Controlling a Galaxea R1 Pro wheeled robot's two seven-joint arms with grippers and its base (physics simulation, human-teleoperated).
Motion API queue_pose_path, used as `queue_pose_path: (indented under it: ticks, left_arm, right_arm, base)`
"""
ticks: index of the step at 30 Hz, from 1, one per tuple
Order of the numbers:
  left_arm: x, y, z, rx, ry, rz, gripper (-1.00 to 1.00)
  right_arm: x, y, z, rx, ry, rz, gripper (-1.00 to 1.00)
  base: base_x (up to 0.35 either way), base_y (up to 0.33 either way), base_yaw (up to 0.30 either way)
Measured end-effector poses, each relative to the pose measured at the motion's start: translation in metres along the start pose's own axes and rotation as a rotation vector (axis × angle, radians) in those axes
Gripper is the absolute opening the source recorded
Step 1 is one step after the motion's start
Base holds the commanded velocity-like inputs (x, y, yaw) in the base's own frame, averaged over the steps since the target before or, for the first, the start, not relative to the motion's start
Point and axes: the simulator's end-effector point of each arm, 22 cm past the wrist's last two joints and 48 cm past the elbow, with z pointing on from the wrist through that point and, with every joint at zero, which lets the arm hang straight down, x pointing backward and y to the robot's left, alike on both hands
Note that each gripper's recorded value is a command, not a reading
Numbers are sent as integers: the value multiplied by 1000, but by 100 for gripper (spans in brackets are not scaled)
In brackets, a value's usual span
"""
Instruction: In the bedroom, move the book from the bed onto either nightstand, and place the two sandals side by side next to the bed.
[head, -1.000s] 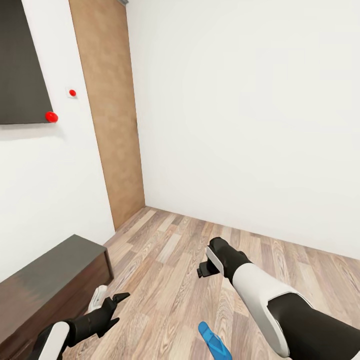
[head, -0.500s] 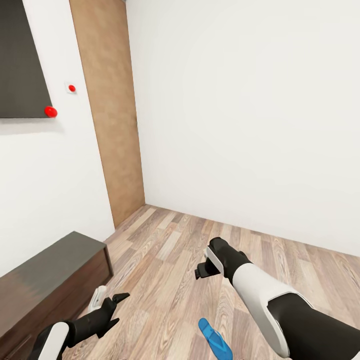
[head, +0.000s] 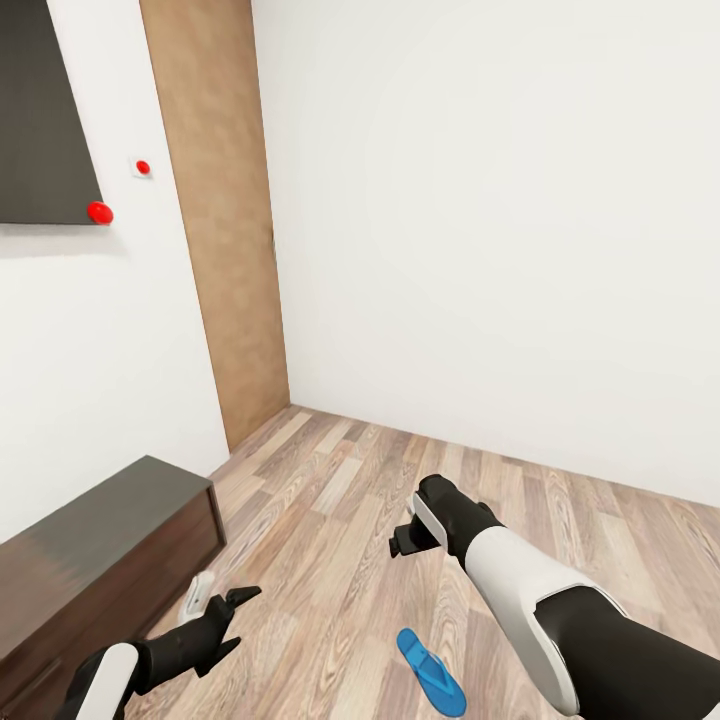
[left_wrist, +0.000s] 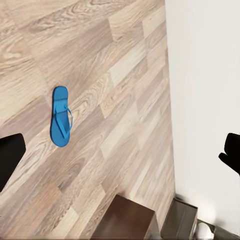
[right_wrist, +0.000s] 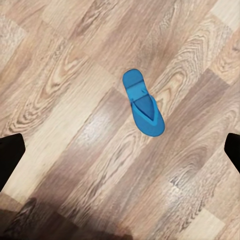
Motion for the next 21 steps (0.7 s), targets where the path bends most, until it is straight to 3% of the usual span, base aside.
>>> queue_pose_path:
  ticks: [21]
  left_arm:
    - [17, 36, 16, 10, 44, 5, 100]
  right_arm:
    - [15, 1, 33, 19, -13, -24, 100]
  base:
    - [0, 0, 0]
